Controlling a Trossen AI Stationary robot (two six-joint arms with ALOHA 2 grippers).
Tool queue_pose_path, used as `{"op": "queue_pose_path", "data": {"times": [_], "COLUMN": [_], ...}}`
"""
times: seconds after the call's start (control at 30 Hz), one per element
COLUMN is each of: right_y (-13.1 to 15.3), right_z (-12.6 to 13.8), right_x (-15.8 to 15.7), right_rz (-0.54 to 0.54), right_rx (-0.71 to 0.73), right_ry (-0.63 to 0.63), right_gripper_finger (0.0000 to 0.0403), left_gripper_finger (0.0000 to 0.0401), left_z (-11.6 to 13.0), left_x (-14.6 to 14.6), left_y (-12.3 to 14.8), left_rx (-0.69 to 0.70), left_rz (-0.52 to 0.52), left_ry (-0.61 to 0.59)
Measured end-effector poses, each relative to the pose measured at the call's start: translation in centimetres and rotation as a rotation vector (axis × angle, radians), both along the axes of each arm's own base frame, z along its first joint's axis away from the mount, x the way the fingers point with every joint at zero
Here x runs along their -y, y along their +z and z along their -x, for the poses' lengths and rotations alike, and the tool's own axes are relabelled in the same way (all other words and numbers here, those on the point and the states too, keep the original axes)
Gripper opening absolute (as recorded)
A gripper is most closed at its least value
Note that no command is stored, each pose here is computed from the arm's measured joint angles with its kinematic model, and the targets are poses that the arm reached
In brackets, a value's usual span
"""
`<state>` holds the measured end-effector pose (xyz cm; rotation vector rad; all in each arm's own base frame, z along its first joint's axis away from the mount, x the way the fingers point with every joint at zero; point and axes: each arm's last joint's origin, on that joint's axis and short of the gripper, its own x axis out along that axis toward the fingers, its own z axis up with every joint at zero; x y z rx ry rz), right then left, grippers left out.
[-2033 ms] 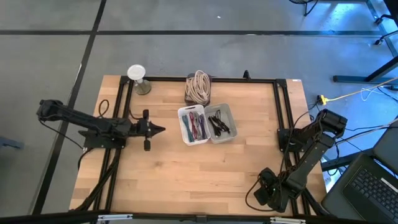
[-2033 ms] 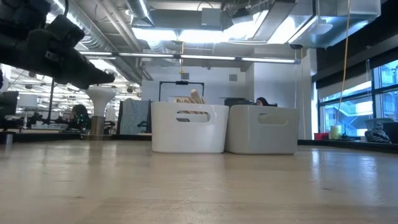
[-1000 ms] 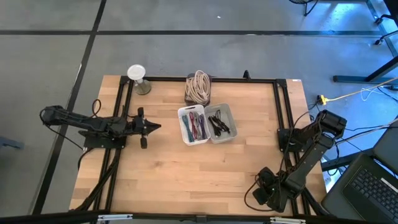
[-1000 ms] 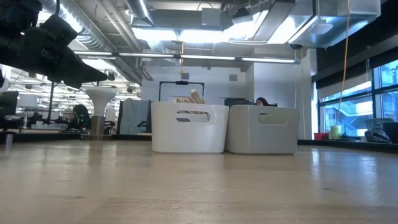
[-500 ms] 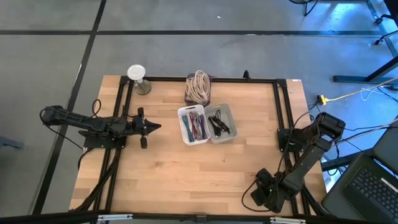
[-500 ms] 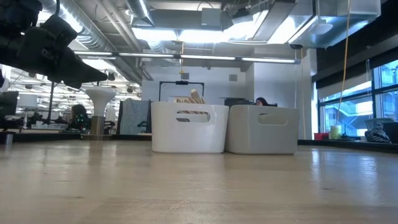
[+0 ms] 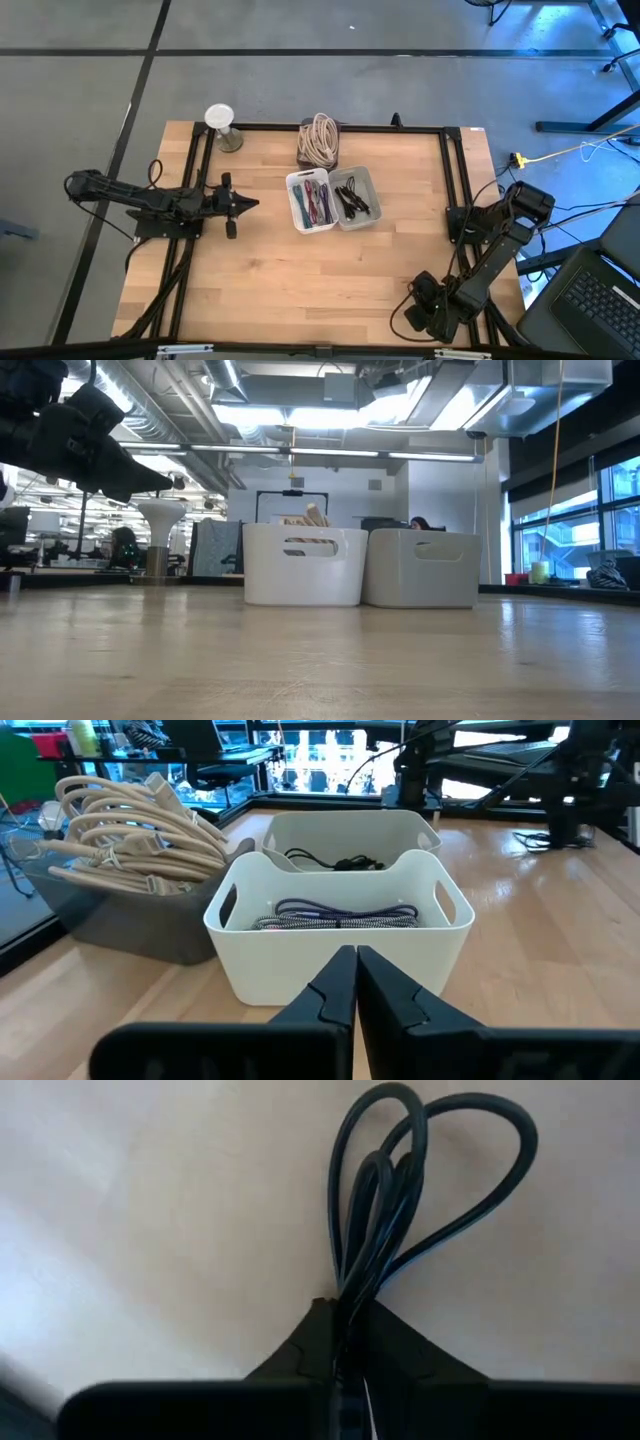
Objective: Pick & Place USB Port
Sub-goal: Put the black charger cable into the gray bin
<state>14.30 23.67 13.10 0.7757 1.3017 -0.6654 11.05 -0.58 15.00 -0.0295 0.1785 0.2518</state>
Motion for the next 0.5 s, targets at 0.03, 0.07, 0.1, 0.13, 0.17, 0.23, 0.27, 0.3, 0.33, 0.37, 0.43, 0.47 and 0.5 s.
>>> {"op": "queue_pose_path", "data": {"times": [0.03, 0.07, 0.1, 0.13, 0.17, 0.23, 0.27, 0.3, 0.33, 0.37, 0.43, 0.47, 0.5], "right_y": [0.1, 0.2, 0.3, 0.5, 0.7, 1.4, 1.7, 2.2, 2.7, 3.4, 5.2, 6.2, 7.4], "right_z": [-0.1, -0.4, -0.7, -1.2, -1.6, -2.4, -2.9, -3.4, -3.8, -4.2, -5.1, -5.5, -5.8], "right_x": [0.5, 1.2, 1.8, 2.3, 2.8, 4.2, 4.9, 5.8, 6.6, 7.5, 8.8, 9.5, 10.3], "right_rz": [0.032, 0.068, 0.092, 0.103, 0.113, 0.140, 0.146, 0.156, 0.174, 0.190, 0.213, 0.222, 0.234], "right_rx": [-0.002, -0.005, -0.013, -0.018, -0.024, -0.053, -0.059, -0.052, -0.038, -0.020, 0.043, 0.082, 0.125], "right_ry": [0.005, 0.014, 0.025, 0.039, 0.057, 0.097, 0.109, 0.113, 0.119, 0.125, 0.146, 0.156, 0.165], "right_gripper_finger": [0.0031, 0.0031, 0.0031, 0.0031, 0.0031, 0.0031, 0.0031, 0.0031, 0.0031, 0.0031, 0.0031, 0.0031, 0.0031], "left_gripper_finger": [0.0005, 0.0006, 0.0008, 0.0008, 0.0009, 0.0010, 0.0010, 0.0010, 0.0011, 0.0010, 0.0009, 0.0008, 0.0007], "left_z": [0.0, 0.0, 0.0, 0.0, 0.0, 0.0, 0.0, 0.0, 0.0, 0.0, 0.0, 0.0, 0.0], "left_x": [0.0, 0.0, 0.0, 0.0, 0.0, 0.0, 0.0, 0.0, 0.0, 0.0, 0.0, 0.0, 0.0], "left_y": [0.0, 0.0, 0.0, 0.0, 0.0, 0.0, 0.0, 0.0, 0.0, 0.0, 0.0, 0.0, 0.0], "left_rx": [0.000, 0.000, 0.000, 0.000, 0.000, 0.000, 0.001, 0.001, 0.001, 0.001, 0.003, 0.002, 0.001], "left_rz": [0.000, 0.000, 0.000, 0.000, 0.000, 0.000, 0.000, 0.000, 0.000, 0.000, 0.000, 0.000, 0.000], "left_ry": [0.000, 0.000, 0.000, 0.000, 0.000, 0.000, 0.000, 0.000, 0.000, 0.000, 0.000, 0.000, 0.000]}}
